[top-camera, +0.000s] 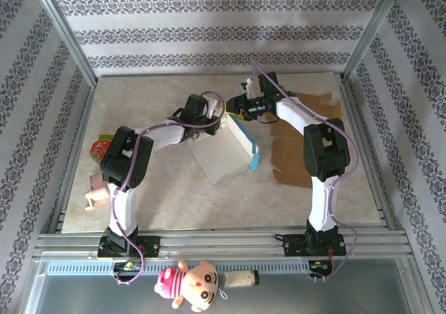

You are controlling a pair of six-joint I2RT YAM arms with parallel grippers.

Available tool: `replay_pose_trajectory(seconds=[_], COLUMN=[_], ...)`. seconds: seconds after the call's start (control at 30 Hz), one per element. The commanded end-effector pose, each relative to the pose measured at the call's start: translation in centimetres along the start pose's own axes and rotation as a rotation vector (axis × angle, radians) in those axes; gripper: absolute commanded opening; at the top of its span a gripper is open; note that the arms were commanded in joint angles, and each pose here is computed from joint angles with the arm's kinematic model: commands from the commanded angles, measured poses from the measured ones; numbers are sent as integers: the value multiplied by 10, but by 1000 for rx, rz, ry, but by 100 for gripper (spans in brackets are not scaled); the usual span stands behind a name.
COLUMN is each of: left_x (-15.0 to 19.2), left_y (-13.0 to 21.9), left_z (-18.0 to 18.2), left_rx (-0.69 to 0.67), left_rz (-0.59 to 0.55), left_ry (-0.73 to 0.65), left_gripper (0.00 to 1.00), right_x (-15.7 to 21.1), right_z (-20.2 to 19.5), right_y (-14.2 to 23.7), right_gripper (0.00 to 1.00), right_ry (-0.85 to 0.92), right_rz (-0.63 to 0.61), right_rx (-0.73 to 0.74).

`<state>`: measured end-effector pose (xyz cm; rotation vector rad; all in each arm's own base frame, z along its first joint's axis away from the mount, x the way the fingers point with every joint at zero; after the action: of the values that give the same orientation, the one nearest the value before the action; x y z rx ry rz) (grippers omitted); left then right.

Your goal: Fold the paper box

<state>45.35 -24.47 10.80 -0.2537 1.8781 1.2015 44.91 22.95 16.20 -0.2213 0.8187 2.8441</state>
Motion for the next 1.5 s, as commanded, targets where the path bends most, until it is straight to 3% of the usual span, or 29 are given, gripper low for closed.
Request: replay_pose_trajectory(seconds=[0.0,0.27,0.4,0.57,0.77,1.0,1.1,1.17,1.33,1.47], left_x=[-19,-19,-21,-25,-30,-37,-34,-31,-27,-25], left_y=[10,12,21,37,64,100,99,95,76,51], left_z=[-10,-12,-15,-21,-21,28,48,56,57,66], left_rx=[11,18,29,55,28,1,77,141,227,285], left_rz=[-44,-49,-83,-149,-190,-182,-165,-149,-126,-71], left_ry=[-42,-49,-49,-56,-71,34,20,-33,-360,-447], left_gripper=[0,0,9,30,42,48,46,43,41,41], right_x=[8,11,12,19,18,18,19,20,24,25], right_z=[-16,-19,-27,-23,-17,-10,-5,-3,4,7], right_y=[-5,-4,-4,-10,-5,-5,-5,-5,-6,-6], right_gripper=[52,48,41,39,38,35,33,33,33,31], right_ry=[24,59,91,133,174,200,213,219,237,255], right_rz=[33,36,31,47,34,32,34,38,55,61], right_rx=[84,134,198,210,215,202,191,184,163,164])
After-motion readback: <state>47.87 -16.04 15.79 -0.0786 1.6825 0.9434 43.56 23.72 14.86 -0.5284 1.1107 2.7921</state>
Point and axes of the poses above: each hand's point on the last joint's axis, 136 mm out from that joint toward the fingers, its own y axis back along the fingers, its own z axis along the line the jaws close on, x = y × z, the point moved 4 cm from there along y, back along the fingers, and after that the axes turned 8 degrees about -y, right-handed, at the moved point
